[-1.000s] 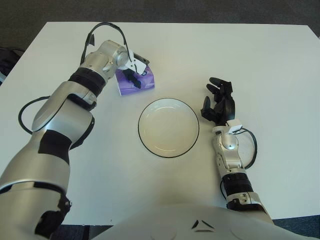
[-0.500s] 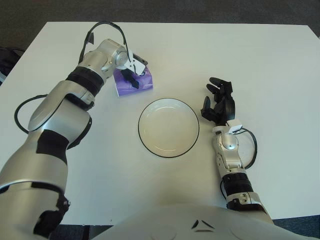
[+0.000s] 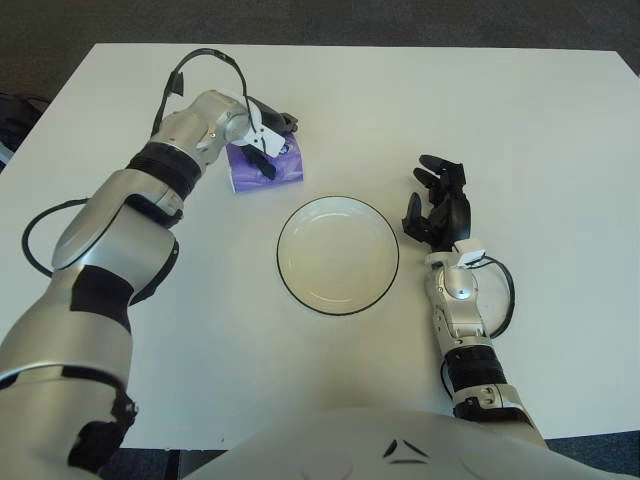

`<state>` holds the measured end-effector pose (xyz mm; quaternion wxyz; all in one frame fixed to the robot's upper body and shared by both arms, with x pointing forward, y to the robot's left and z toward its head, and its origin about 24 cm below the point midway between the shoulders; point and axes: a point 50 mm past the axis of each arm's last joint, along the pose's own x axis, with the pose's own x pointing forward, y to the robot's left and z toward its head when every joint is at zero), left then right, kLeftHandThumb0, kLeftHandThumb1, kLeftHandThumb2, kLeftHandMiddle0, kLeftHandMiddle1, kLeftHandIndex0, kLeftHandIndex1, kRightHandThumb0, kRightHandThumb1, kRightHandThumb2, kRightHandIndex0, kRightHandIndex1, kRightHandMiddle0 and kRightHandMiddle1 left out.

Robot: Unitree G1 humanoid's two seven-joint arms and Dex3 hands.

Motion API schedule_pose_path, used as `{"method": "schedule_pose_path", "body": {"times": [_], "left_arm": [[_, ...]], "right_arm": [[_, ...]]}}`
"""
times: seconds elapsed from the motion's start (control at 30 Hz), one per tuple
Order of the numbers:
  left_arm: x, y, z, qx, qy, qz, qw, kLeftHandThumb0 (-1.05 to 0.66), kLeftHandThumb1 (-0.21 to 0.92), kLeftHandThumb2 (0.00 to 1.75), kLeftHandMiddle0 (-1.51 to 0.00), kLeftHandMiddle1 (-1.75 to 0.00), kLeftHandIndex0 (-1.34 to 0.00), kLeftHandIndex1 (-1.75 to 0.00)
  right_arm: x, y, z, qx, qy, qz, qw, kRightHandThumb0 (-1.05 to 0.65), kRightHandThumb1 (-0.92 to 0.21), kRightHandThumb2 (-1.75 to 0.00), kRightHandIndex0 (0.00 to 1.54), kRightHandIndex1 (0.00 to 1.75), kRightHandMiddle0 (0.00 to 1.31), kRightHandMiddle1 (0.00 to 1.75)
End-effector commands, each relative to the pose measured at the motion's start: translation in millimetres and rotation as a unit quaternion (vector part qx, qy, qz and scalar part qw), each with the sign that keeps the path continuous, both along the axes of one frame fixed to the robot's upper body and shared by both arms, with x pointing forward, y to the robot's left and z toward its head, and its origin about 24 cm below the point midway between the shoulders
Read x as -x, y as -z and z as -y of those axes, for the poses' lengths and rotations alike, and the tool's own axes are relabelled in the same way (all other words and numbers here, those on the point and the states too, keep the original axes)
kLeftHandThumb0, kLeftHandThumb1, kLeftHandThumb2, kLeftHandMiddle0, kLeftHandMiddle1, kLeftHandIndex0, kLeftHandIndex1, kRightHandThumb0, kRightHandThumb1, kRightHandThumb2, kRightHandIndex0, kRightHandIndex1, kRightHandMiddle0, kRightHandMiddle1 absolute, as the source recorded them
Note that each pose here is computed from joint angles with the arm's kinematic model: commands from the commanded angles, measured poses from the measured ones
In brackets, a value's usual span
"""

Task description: Put the tissue paper into the plate.

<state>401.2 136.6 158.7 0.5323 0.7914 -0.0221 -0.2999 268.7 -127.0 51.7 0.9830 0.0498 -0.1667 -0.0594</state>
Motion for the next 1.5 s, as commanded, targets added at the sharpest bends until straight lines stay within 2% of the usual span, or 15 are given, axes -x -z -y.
{"method": "schedule_pose_path", "body": {"times": [0.0, 0.17, 0.37, 0.47, 0.63, 0.77, 1.03, 1.07, 1.1, 1.13, 1.17, 1.3, 1.47], "left_arm": [[17.7, 69.1, -15.8, 0.013, 0.0, -0.019, 1.0, -0.46, 0.61, 0.69, -0.56, -0.6, -0.53, -1.47], [18.2, 70.1, -15.1, 0.06, 0.007, 0.023, 0.998, -0.42, 0.54, 0.84, -0.57, -0.73, -0.6, -1.49], [20.8, 74.7, -13.0, 0.125, 0.01, 0.067, 0.99, -0.42, 0.53, 0.89, -0.61, -1.01, -0.59, -1.54], [21.8, 77.4, -12.6, 0.139, 0.01, 0.085, 0.987, -0.14, 0.39, 1.08, -0.69, -1.34, -0.53, -1.56], [22.8, 80.5, -11.3, 0.152, 0.014, 0.105, 0.983, -0.03, 0.28, 1.26, -0.71, -1.62, -0.53, -1.54], [23.3, 81.6, -10.4, 0.157, 0.02, 0.123, 0.98, -0.01, 0.25, 1.37, -0.6, -1.71, -0.56, -1.68], [24.0, 81.3, -10.4, 0.184, 0.02, 0.164, 0.969, -0.01, 0.23, 1.42, -0.57, -1.74, -0.56, -1.73], [24.1, 81.3, -10.5, 0.189, 0.019, 0.168, 0.967, -0.01, 0.19, 1.44, -0.62, -1.74, -0.61, -1.66], [24.0, 81.1, -10.7, 0.196, 0.015, 0.172, 0.965, -0.01, 0.11, 1.49, -0.7, -1.75, -0.69, -1.56], [24.0, 81.1, -10.8, 0.201, 0.013, 0.175, 0.964, -0.01, 0.04, 1.56, -0.77, -1.75, -0.74, -1.54], [23.9, 80.8, -11.0, 0.209, 0.009, 0.177, 0.962, -0.01, 0.01, 1.59, -0.8, -1.75, -0.76, -1.54], [22.9, 79.2, -11.3, 0.227, 0.001, 0.179, 0.957, -0.01, -0.07, 1.71, -0.88, -1.75, -0.77, -1.6], [17.0, 65.5, -11.3, 0.238, 0.002, 0.182, 0.954, -0.01, -0.08, 1.74, -0.89, -1.75, -0.73, -1.67]], "right_arm": [[53.1, 91.5, 7.3, -0.014, 0.027, -0.197, 0.98, -0.25, -0.58, -1.03, 0.45, 0.97, 0.09, 1.2], [53.1, 91.4, 7.8, -0.013, 0.027, -0.197, 0.98, -0.24, -0.56, -1.06, 0.46, 1.01, 0.11, 1.23], [53.3, 91.0, 9.0, -0.01, 0.033, -0.196, 0.98, -0.27, -0.57, -1.06, 0.45, 1.03, 0.16, 1.28], [53.1, 90.7, 9.3, -0.009, 0.035, -0.194, 0.98, -0.29, -0.58, -1.04, 0.44, 1.02, 0.19, 1.29], [53.2, 90.6, 9.3, -0.009, 0.035, -0.194, 0.98, -0.28, -0.58, -1.03, 0.45, 1.01, 0.19, 1.28], [53.3, 90.3, 8.8, -0.009, 0.034, -0.194, 0.98, -0.27, -0.58, -1.03, 0.46, 1.01, 0.2, 1.26], [54.0, 90.3, 9.1, -0.007, 0.031, -0.194, 0.98, -0.29, -0.59, -1.01, 0.48, 1.01, 0.22, 1.26], [54.1, 90.3, 9.2, -0.007, 0.031, -0.194, 0.98, -0.16, -0.63, -0.91, 0.47, 1.12, 0.22, 1.26], [54.2, 90.2, 9.2, -0.008, 0.032, -0.194, 0.98, 0.02, -0.74, -0.7, 0.44, 1.26, 0.22, 1.28], [54.3, 90.3, 9.3, -0.008, 0.032, -0.194, 0.981, 0.14, -0.8, -0.57, 0.44, 1.35, 0.22, 1.28], [54.4, 90.3, 9.3, -0.008, 0.032, -0.194, 0.98, 0.18, -0.82, -0.52, 0.44, 1.38, 0.22, 1.28], [54.8, 90.4, 9.1, -0.008, 0.032, -0.196, 0.98, 0.31, -0.86, -0.41, 0.44, 1.47, 0.23, 1.28], [55.8, 90.5, 8.8, -0.009, 0.033, -0.198, 0.98, 0.35, -0.84, -0.43, 0.45, 1.5, 0.23, 1.27]]}}
